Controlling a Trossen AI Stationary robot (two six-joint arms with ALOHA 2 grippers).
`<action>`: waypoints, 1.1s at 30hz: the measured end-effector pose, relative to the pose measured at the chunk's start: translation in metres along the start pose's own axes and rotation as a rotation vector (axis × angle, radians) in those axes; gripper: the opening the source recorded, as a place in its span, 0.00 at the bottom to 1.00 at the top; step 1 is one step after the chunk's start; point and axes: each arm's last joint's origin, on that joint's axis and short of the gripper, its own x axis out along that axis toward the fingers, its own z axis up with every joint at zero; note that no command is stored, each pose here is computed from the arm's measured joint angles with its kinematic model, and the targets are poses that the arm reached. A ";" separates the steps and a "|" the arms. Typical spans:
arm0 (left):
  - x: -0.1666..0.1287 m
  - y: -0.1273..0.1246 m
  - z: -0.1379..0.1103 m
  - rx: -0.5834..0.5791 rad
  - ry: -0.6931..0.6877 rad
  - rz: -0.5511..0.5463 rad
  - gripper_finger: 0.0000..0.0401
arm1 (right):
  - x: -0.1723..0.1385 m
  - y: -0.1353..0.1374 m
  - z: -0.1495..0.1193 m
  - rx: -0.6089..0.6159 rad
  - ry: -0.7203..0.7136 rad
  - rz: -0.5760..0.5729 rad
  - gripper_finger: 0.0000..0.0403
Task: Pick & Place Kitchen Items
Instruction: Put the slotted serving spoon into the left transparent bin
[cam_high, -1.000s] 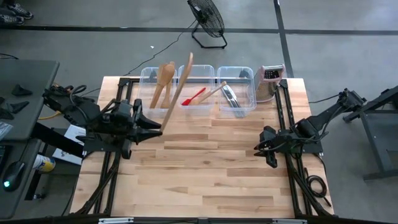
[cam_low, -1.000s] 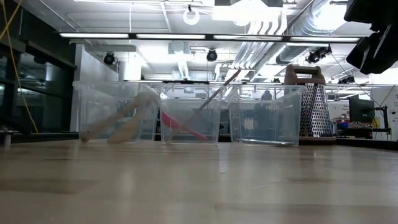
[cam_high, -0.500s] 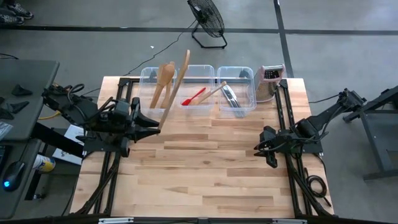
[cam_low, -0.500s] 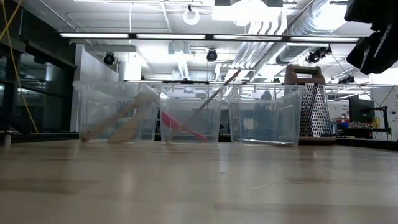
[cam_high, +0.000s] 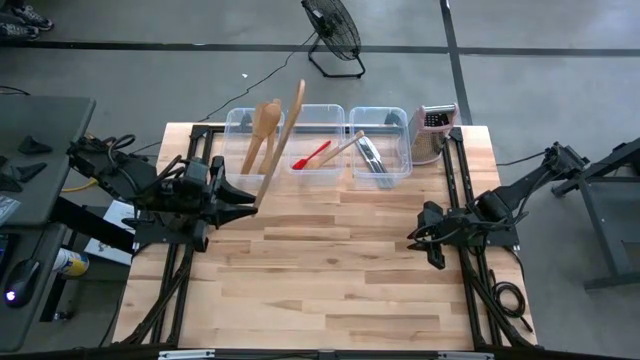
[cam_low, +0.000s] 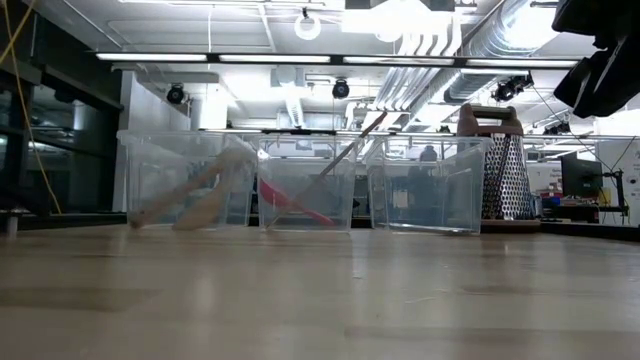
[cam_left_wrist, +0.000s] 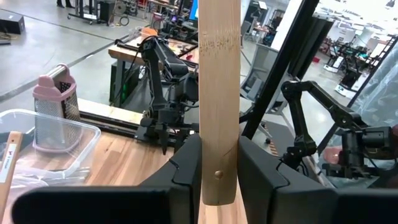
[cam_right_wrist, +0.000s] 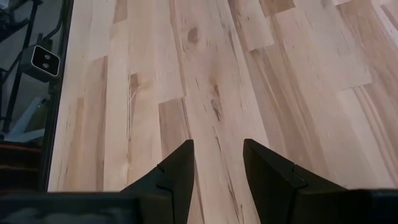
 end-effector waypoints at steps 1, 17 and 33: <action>0.000 0.000 0.000 0.000 0.000 0.000 0.18 | 0.000 0.000 0.000 0.000 -0.001 0.000 0.32; -0.005 0.003 0.000 0.003 0.009 0.005 0.18 | 0.000 0.000 0.000 0.002 -0.005 0.004 0.32; -0.011 0.025 -0.029 -0.032 0.157 0.409 0.18 | 0.000 0.000 0.000 0.002 -0.004 0.004 0.32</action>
